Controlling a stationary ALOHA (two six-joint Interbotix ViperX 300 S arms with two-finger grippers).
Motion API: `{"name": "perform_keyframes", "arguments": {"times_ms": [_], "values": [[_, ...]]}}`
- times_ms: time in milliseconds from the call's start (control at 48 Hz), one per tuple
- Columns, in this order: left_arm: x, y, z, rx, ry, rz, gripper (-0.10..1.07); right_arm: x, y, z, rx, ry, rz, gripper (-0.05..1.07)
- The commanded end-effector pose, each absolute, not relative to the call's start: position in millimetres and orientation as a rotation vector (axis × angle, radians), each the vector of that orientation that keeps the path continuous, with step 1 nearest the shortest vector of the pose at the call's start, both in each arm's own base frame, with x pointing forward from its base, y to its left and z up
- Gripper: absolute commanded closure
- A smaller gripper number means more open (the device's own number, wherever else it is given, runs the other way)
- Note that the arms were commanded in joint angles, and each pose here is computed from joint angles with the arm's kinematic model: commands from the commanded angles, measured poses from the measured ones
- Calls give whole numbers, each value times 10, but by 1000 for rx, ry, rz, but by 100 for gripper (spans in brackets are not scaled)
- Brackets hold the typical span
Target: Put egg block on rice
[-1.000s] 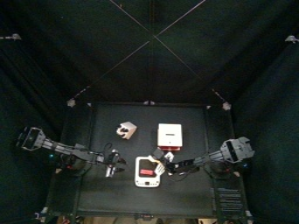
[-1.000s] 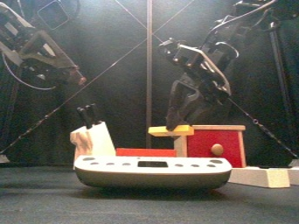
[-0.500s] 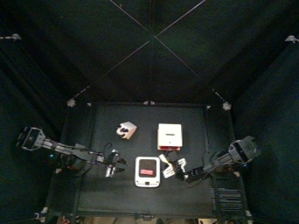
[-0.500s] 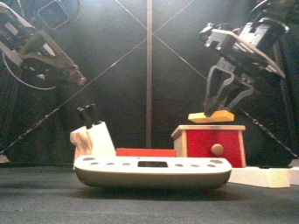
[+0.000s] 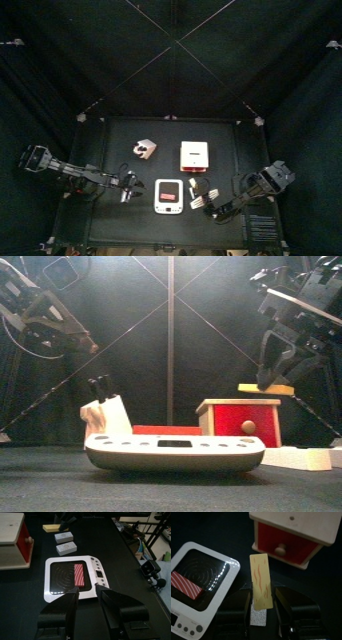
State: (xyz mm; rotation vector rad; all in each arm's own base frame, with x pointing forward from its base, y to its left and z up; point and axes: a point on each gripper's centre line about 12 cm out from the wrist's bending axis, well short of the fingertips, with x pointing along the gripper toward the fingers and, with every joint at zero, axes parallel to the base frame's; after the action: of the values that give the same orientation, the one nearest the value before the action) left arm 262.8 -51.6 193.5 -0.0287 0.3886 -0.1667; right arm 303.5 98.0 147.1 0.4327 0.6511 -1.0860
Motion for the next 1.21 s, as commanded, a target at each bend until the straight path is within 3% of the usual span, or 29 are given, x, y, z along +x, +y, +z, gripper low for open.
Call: {"name": "perform_keyframes", "arguments": {"times_ms": [0, 812, 1188], "values": [[2653, -523, 1991, -34, 366, -167, 24, 3075, 1038, 1501, 472, 655, -1089, 53], [2649, -518, 1990, -34, 366, -166, 24, 3127, 1092, 1156, 554, 751, -1083, 52], [2644, -522, 1983, -32, 369, -168, 24, 3125, 1068, 1128, 557, 757, -1086, 52]]}}
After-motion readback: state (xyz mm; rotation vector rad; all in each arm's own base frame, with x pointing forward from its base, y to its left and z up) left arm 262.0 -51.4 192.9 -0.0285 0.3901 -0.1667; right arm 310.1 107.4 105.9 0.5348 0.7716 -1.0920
